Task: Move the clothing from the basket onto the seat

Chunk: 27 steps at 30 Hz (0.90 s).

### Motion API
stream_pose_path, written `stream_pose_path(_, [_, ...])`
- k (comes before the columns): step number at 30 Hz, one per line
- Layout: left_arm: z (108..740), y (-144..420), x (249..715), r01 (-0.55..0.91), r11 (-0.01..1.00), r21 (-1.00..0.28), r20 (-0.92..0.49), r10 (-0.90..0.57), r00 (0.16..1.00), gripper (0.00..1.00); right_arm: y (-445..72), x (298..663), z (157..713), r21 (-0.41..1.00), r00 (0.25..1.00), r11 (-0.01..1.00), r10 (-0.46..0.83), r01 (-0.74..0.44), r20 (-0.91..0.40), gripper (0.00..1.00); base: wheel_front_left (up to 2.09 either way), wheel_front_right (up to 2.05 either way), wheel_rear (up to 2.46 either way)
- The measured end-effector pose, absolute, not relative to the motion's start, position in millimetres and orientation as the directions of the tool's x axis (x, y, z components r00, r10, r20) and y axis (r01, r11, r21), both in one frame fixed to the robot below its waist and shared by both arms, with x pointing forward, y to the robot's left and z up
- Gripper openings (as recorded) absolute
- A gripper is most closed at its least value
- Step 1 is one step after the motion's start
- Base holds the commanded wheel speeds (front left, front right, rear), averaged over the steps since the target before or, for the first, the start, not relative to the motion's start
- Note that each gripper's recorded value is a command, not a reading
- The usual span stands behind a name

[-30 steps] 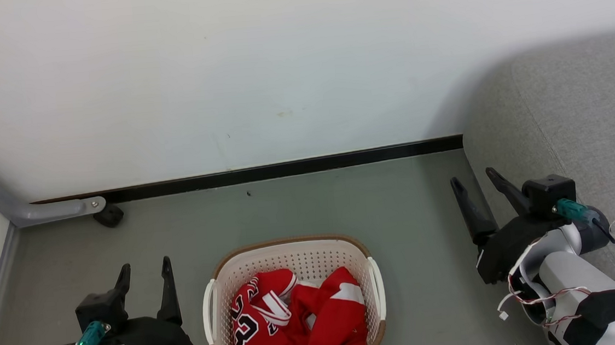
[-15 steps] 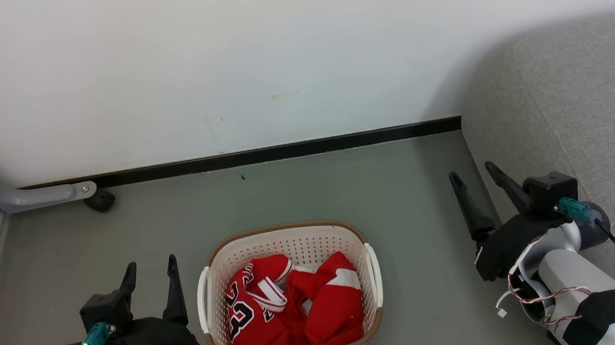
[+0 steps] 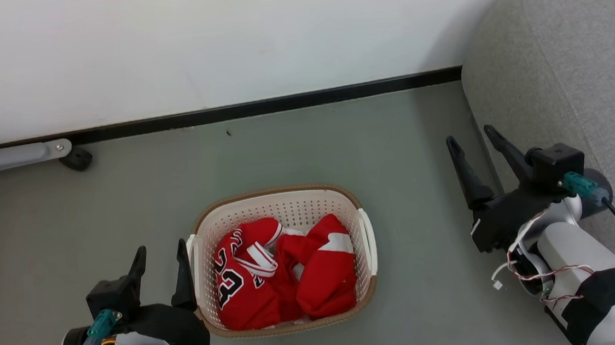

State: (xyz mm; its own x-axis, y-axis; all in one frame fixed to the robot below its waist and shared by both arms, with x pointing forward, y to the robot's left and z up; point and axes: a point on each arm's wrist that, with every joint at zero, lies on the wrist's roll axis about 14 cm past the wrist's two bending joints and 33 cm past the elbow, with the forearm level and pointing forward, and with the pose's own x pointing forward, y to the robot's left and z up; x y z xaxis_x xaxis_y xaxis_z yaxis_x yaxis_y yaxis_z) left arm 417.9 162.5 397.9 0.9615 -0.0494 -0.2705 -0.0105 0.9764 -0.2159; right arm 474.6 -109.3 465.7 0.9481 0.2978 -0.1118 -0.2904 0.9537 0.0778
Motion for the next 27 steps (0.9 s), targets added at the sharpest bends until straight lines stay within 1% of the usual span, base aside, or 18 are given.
stream_pose_path(8, [382.3,151.2,439.4,0.008,0.972,-0.234,-0.293,-0.079,0.953,1.0,-109.8,489.3,451.6,0.087,0.95,0.956,0.288,-0.279,-0.117,1.0,0.0,0.0,0.0])
stream_pose_path(17, [354.8,127.3,463.7,0.053,0.964,-0.259,-0.336,-0.141,0.931,1.0,-113.6,519.7,445.6,0.049,0.952,0.956,0.294,-0.29,-0.091,1.0,0.0,0.0,0.0])
stream_pose_path(27, [321.5,108.4,487.8,0.089,0.957,-0.277,-0.381,-0.194,0.904,1.0,-110.5,540.3,424.4,0.043,0.947,0.952,0.306,-0.304,-0.092,1.0,0.0,0.0,0.0])
